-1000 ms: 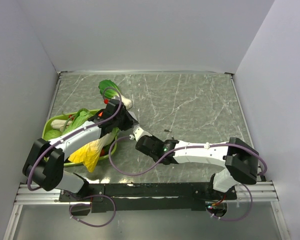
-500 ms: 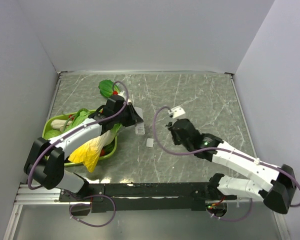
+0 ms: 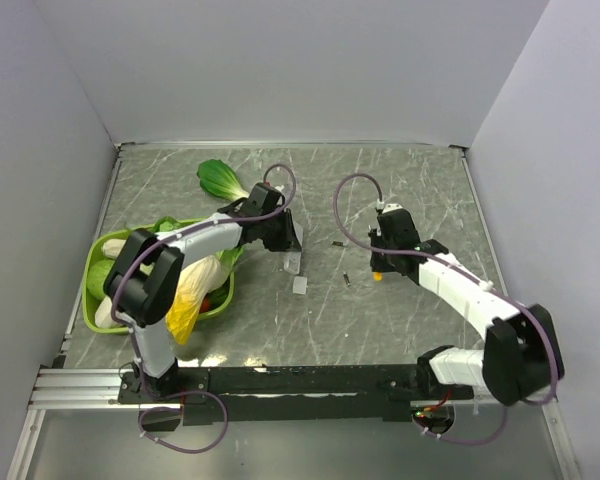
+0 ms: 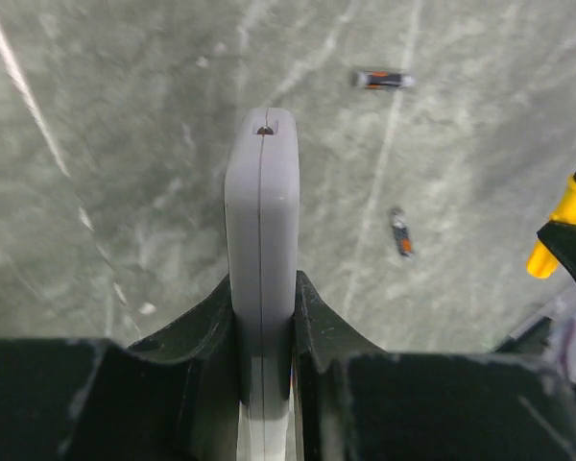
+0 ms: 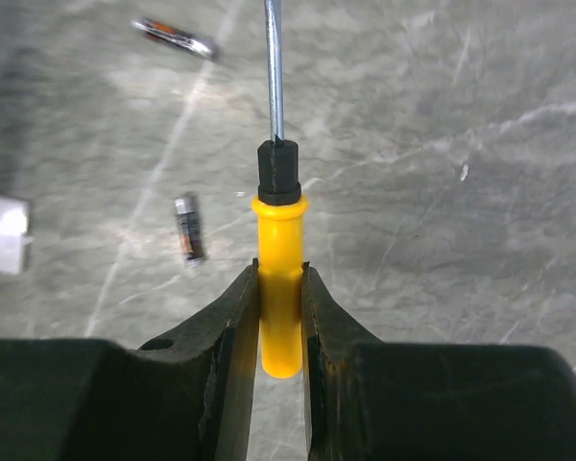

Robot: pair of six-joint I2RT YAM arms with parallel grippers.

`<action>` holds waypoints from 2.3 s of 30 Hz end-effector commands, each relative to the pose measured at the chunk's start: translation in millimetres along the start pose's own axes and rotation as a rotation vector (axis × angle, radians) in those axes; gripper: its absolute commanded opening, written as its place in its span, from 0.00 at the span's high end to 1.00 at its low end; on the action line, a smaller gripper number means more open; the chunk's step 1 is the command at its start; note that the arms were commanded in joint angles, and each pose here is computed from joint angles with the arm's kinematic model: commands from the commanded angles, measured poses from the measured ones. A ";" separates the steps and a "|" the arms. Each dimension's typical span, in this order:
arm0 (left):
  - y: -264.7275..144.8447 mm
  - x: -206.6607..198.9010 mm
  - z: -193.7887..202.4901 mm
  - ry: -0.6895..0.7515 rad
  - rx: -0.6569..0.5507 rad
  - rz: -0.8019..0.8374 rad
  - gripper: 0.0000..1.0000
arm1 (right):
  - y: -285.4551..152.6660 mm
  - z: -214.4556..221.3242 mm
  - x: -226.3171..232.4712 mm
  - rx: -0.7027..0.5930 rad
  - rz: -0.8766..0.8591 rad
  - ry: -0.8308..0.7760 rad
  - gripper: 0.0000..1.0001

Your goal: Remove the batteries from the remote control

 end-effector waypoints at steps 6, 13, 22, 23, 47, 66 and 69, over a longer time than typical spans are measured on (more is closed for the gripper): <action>15.8 17.0 -4.0 0.079 0.048 -0.109 0.93 | 44.9 -16.7 -8.6 0.114 -0.019 0.053 1.00; 22.8 28.7 4.9 0.070 0.077 -0.156 0.91 | 63.2 -3.6 -18.5 0.194 0.011 0.063 0.98; 29.8 34.1 13.0 0.062 0.117 -0.170 0.69 | 61.7 3.2 -27.1 0.218 0.010 0.085 0.92; 28.8 33.5 12.0 0.064 0.114 -0.170 0.66 | 62.2 2.4 -28.5 0.220 0.010 0.087 0.91; -37.0 -4.1 -36.8 0.128 -0.073 -0.149 0.01 | 49.5 -4.8 -28.7 0.260 0.009 0.070 0.09; -227.4 -85.7 -32.3 0.393 -0.634 0.288 0.01 | -137.0 -23.7 31.6 -0.288 -0.529 -0.005 0.00; -242.3 -79.3 -22.0 0.393 -0.698 0.283 0.00 | -151.1 -16.9 28.0 -0.375 -0.554 0.030 0.00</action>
Point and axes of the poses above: each gripper's point midway between its finger pads, its own y axis out along the fingers, its own x axis along the line the jaws close on, z = x × y, the point moved 4 cm from there along -y, back along the fingers, and after that the axes turned 8 degrees about y, right-handed, at the moved point
